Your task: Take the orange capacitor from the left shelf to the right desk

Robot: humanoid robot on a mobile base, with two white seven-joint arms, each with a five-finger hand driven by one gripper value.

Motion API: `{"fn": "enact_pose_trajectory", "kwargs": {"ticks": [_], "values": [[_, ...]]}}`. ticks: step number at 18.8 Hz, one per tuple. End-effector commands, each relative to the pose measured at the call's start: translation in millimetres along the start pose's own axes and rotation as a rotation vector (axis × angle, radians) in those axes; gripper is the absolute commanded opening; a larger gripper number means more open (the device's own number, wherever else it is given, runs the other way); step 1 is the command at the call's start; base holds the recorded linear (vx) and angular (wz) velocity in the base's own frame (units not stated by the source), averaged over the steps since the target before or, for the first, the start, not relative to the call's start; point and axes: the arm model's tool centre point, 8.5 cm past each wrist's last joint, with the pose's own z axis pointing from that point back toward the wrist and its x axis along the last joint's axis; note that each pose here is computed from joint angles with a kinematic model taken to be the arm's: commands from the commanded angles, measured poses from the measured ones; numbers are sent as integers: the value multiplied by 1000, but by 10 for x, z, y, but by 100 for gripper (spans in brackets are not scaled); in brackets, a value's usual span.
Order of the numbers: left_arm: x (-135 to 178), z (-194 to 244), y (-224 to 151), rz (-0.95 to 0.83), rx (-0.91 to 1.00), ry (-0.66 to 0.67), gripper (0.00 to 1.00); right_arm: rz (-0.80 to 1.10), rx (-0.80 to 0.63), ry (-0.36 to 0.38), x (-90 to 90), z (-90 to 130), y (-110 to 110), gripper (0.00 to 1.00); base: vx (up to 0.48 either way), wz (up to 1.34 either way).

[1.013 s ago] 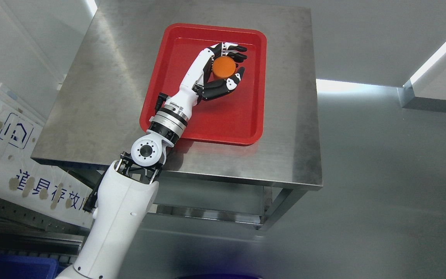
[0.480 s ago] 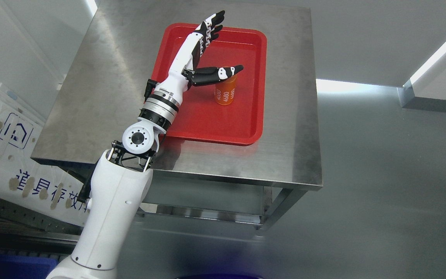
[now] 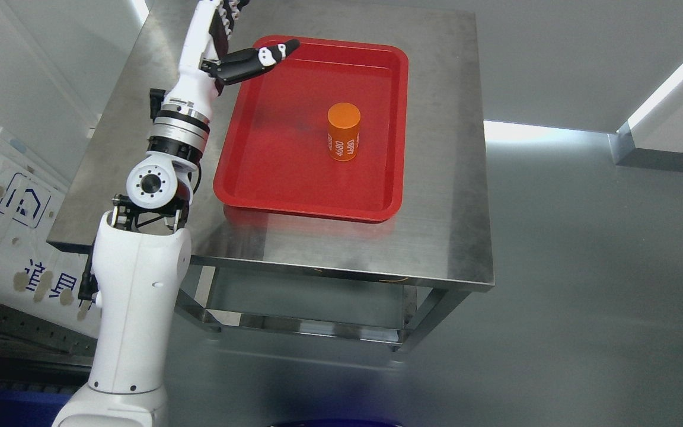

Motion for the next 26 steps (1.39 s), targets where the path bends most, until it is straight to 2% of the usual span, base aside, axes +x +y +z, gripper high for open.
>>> {"fn": "enact_pose_trajectory", "kwargs": {"ticks": [1,5,14,19,26], "values": [[-170,499,980,-93,197,33,100,-10,-18,-33,108,3,-114,100,0,0],[-380,819,895,-94,188,69,100,-10,-18,-32,107,3,-114,100,0,0],[-383,855,935,-90,226,76,100,-10,-18,-32,107,3,-114,100,0,0],[-530,886,757,-7,310,147,100,-10,-18,-32,107,3,-114,100,0,0],[-533,866,709,-66,312,159,100,-10,-18,-32,107,3,-114,100,0,0]]}}
